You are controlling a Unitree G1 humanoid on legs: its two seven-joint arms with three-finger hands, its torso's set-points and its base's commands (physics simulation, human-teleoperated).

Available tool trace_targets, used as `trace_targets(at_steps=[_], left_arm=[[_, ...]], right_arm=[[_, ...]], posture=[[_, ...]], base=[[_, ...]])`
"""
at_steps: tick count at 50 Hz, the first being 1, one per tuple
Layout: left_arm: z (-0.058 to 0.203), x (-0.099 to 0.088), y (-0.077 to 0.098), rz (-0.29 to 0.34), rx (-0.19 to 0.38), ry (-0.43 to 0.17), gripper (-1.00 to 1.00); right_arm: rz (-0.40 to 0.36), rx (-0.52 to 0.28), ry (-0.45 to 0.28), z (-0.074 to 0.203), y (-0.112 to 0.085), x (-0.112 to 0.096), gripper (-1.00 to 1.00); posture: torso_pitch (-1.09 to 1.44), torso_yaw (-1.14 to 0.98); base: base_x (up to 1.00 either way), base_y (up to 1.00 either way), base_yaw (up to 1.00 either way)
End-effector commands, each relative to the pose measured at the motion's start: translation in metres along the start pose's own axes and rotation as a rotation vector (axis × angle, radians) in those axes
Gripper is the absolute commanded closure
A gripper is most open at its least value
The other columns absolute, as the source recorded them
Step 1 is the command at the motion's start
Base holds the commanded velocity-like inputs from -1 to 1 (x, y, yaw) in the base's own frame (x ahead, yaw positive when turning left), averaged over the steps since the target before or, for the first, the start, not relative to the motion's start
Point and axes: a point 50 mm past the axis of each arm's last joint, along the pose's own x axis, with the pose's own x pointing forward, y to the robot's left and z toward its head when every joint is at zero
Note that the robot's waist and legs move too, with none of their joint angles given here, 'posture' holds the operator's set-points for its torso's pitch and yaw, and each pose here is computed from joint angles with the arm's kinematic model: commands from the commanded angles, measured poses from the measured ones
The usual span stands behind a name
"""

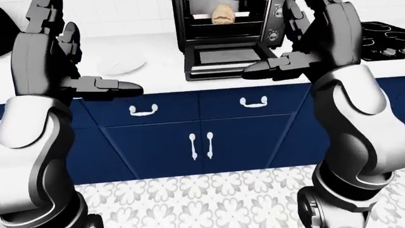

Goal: Pick the bread from the tray and place it on the plate on the counter.

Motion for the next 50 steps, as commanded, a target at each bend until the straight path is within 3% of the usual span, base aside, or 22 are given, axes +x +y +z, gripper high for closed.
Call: trace_targets(at_steps=[1,15,30,50], left_arm=[[0.012,-0.001,0.003,0.02,0.008,-0.064,-1.0],[0.016,-0.006,0.008,0.035,0.017,-0.074,-1.0],[0.032,-0.008,0.015,0.046,0.04,-0.097,-1.0],[0.032,-0.01,0.017,0.053,0.054,-0.103,-1.0]], right_arm=[[-0.01,-0.006,-0.078,0.016,-0.001,-0.001,-1.0],[-0.003,-0.017,-0.092,0.022,-0.001,0.001,-1.0],[0.005,-0.019,-0.164,0.052,0.0,-0.001,-1.0],[0.003,-0.044,-0.183,0.057,0.0,-0.001,-1.0]], posture=[[0.0,0.0],[0.0,0.0],[0.0,0.0],[0.0,0.0]], base=[[0.31,0.38,0.0],[0.3,0.12,0.0],[0.09,0.0,0.0],[0.0,0.06,0.0]])
